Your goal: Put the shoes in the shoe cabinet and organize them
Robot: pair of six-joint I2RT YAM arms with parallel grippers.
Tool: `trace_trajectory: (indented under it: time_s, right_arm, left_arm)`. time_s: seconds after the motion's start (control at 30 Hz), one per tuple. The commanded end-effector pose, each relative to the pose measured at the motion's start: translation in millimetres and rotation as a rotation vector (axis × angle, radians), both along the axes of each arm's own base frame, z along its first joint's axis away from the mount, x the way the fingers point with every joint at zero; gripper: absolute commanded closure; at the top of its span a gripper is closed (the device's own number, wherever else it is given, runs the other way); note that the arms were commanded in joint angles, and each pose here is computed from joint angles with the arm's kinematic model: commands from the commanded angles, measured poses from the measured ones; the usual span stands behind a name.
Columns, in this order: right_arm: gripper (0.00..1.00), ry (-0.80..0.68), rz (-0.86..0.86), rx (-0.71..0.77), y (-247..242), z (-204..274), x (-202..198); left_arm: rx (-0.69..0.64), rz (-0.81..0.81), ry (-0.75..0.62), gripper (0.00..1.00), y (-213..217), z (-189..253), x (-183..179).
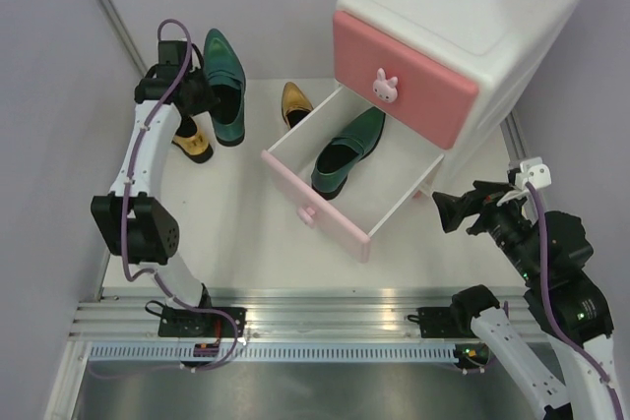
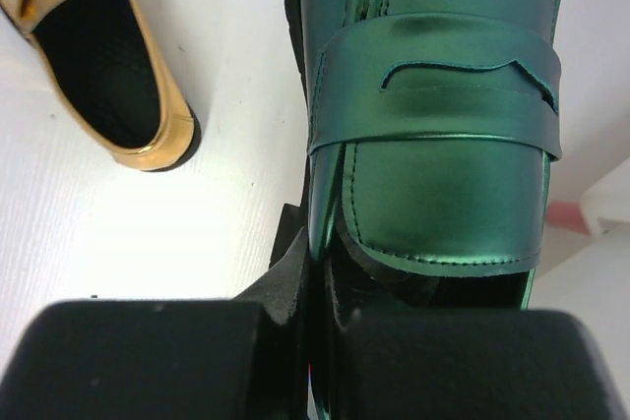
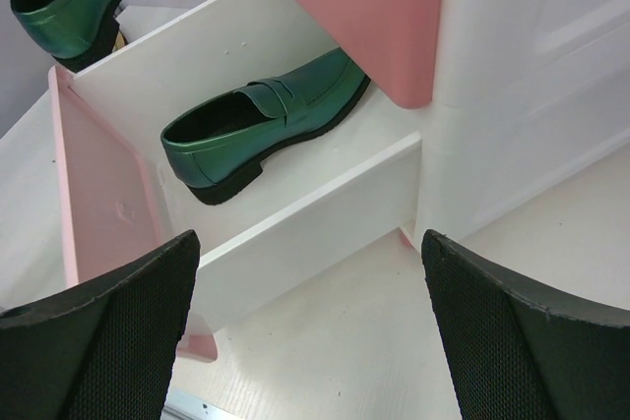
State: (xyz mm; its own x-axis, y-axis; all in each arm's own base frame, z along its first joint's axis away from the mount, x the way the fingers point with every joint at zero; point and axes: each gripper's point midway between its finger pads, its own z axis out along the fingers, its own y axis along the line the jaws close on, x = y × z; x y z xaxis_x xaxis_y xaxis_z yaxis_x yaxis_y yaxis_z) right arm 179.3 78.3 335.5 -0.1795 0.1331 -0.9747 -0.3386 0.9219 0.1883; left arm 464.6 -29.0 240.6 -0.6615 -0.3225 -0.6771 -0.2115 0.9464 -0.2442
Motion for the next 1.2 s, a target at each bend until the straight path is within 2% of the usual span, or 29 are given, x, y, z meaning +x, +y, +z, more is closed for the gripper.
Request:
trace_trajectory:
  time_s: [0.0,0.2,0.5,0.7,0.8,0.93,1.17]
  right_arm:
    - [0.02,-0.042,0.02,0.025,-0.4,17.0,-12.7]
    - [0.02,-0.067,0.035,0.038,-1.1,23.2,-23.0]
    - [0.02,-0.093,0.067,0.054,1.3,31.2,-33.5]
    - [0.02,-0.104,0.082,0.075,3.5,35.2,-37.2]
    - [0.02,-0.113,0.088,0.084,3.9,37.7,-39.9]
    - [0.02,-0.11,0.084,0.091,3.6,35.6,-40.1]
    - [0.02,-0.112,0.092,0.104,4.2,35.1,-43.7]
  left_arm:
    - [-0.045,0.159,-0.251,0.98,15.4,83.8,0.1]
    - [-0.191,0.192,-0.378,0.98,4.2,143.5,-33.5]
    - [-0.441,0.122,-0.411,0.98,-33.1,175.3,-86.1]
    - [-0.519,0.051,-0.405,0.98,-70.6,184.4,-110.1]
    - [-0.555,-0.005,-0.391,0.98,-105.7,186.0,-123.7]
    - [-0.579,-0.09,-0.347,0.98,-161.1,176.5,-143.1]
    - [-0.652,-0.117,-0.29,0.98,-213.8,154.2,-159.4]
